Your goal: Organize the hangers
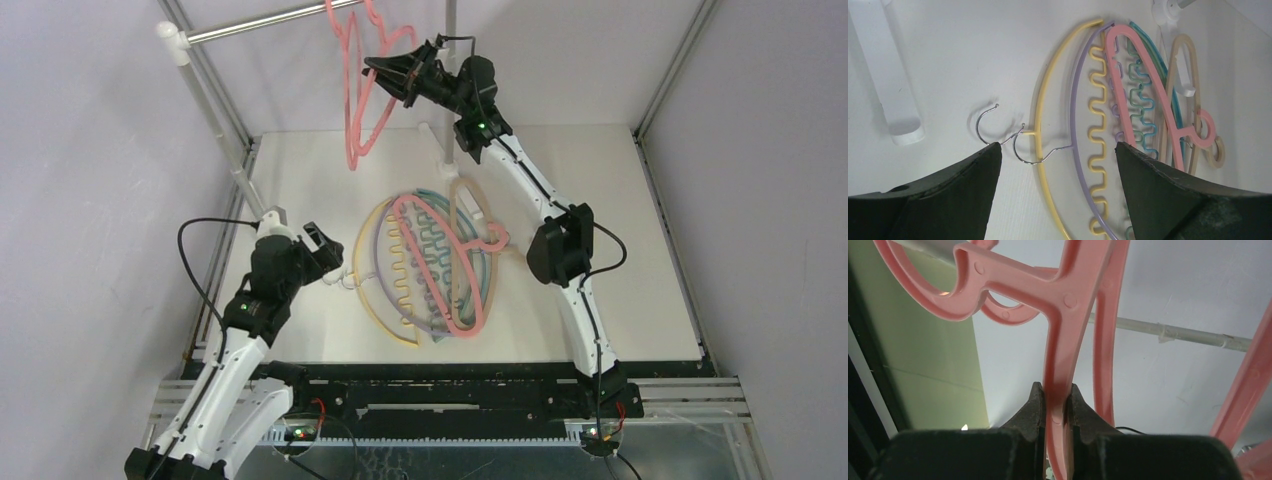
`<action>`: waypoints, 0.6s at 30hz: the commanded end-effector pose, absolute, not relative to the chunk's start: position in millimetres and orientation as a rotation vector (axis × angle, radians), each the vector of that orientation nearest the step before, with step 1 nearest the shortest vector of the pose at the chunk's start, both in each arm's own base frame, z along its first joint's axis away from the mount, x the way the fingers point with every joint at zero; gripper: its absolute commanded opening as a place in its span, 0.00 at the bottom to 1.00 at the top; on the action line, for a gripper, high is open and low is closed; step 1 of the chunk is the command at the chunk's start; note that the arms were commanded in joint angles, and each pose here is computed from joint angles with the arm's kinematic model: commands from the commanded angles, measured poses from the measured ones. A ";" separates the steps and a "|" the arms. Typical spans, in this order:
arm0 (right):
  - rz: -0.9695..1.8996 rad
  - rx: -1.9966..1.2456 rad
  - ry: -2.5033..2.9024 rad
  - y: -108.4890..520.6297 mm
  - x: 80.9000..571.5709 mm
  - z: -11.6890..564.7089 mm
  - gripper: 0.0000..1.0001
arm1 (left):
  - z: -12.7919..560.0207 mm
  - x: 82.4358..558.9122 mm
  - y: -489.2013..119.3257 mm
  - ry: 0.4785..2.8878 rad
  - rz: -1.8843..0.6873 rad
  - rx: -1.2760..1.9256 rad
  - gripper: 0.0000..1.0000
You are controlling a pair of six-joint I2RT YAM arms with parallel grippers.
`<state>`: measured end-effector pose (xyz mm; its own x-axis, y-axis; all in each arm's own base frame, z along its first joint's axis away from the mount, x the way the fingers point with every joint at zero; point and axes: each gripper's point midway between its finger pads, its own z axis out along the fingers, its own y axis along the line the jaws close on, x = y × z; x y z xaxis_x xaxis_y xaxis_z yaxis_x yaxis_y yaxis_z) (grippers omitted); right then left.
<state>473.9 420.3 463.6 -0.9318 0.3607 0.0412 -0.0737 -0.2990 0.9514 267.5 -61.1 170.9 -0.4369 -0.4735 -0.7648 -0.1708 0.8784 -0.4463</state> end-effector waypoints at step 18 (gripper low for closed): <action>2.249 0.290 1.592 381.0 471.6 502.1 0.93 | 174.4 271.5 -54.1 2.007 -0.337 -0.469 0.89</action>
<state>489.4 400.8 465.2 -0.9178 0.3947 0.0434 -0.0807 -0.2924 0.9529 267.4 -58.6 167.1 -0.4455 -0.4680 -0.7632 -0.1825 0.8820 -0.4344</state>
